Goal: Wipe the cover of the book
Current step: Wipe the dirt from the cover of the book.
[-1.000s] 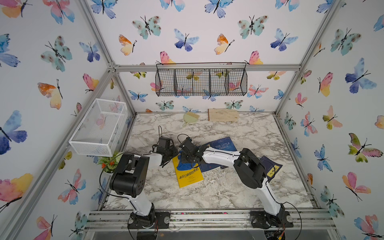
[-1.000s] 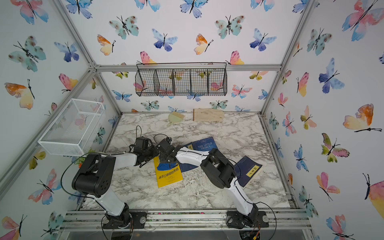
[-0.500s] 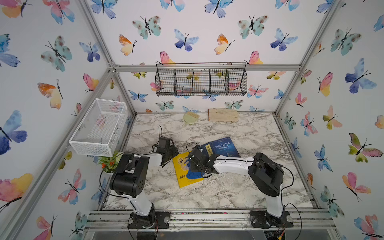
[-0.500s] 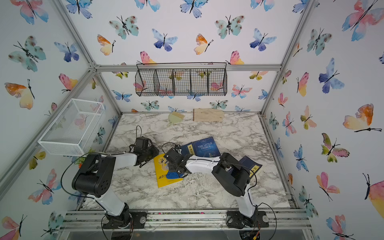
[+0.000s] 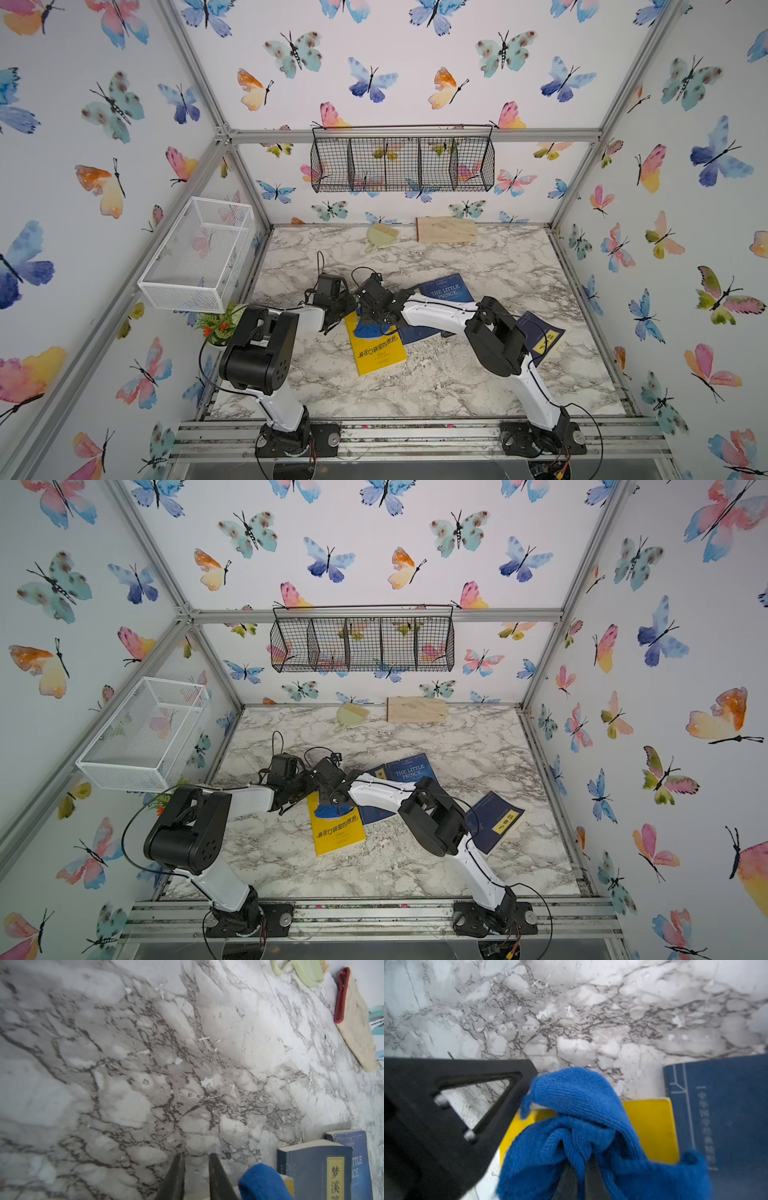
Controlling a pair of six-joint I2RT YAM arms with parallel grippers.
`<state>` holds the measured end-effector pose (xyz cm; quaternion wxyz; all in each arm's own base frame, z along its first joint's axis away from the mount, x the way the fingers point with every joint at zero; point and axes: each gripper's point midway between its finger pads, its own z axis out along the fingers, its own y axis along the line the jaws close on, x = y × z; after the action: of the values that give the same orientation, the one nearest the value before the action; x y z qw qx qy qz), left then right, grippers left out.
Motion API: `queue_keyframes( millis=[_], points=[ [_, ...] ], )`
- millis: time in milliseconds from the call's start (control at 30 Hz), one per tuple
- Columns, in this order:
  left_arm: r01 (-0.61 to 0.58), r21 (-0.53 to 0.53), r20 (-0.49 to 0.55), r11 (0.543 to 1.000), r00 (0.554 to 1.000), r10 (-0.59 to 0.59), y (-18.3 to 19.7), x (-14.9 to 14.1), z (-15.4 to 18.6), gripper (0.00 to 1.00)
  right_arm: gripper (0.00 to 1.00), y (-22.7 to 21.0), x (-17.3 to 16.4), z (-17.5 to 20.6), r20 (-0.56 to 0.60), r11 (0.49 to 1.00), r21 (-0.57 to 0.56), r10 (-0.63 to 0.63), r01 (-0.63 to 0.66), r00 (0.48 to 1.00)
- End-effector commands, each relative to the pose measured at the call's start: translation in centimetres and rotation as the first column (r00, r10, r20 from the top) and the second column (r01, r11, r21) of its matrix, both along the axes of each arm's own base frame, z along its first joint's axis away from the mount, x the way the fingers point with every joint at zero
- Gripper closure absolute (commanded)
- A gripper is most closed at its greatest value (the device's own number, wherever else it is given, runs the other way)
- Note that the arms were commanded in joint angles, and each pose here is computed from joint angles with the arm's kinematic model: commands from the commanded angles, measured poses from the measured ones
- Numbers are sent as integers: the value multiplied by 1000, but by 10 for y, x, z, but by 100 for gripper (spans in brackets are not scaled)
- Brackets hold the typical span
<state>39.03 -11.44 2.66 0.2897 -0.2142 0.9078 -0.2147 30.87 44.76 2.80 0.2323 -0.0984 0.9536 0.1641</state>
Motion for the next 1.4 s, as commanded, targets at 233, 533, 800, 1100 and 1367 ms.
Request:
queue_keyframes(
  millis=[233,533,800,1100,1367],
  points=[
    [9,31,-128,999,992,-4,5,-26,-29,76,99,-112,-94,-64,-260,966,-258,-63,-6,964],
    [18,101,53,995,998,-24,6,-24,24,69,99,-95,-78,-102,-272,932,-359,-58,-46,961],
    [74,35,158,997,984,-78,-19,-37,52,65,99,-110,-77,-107,-272,925,-379,-96,-15,957],
    [94,-25,6,995,996,-94,-33,-39,10,66,99,-132,-61,-99,-258,923,-383,-154,46,954],
    [61,-31,-91,998,994,-64,-25,-40,-20,68,99,-120,-71,-85,-285,953,-299,-141,52,948]
  ],
)
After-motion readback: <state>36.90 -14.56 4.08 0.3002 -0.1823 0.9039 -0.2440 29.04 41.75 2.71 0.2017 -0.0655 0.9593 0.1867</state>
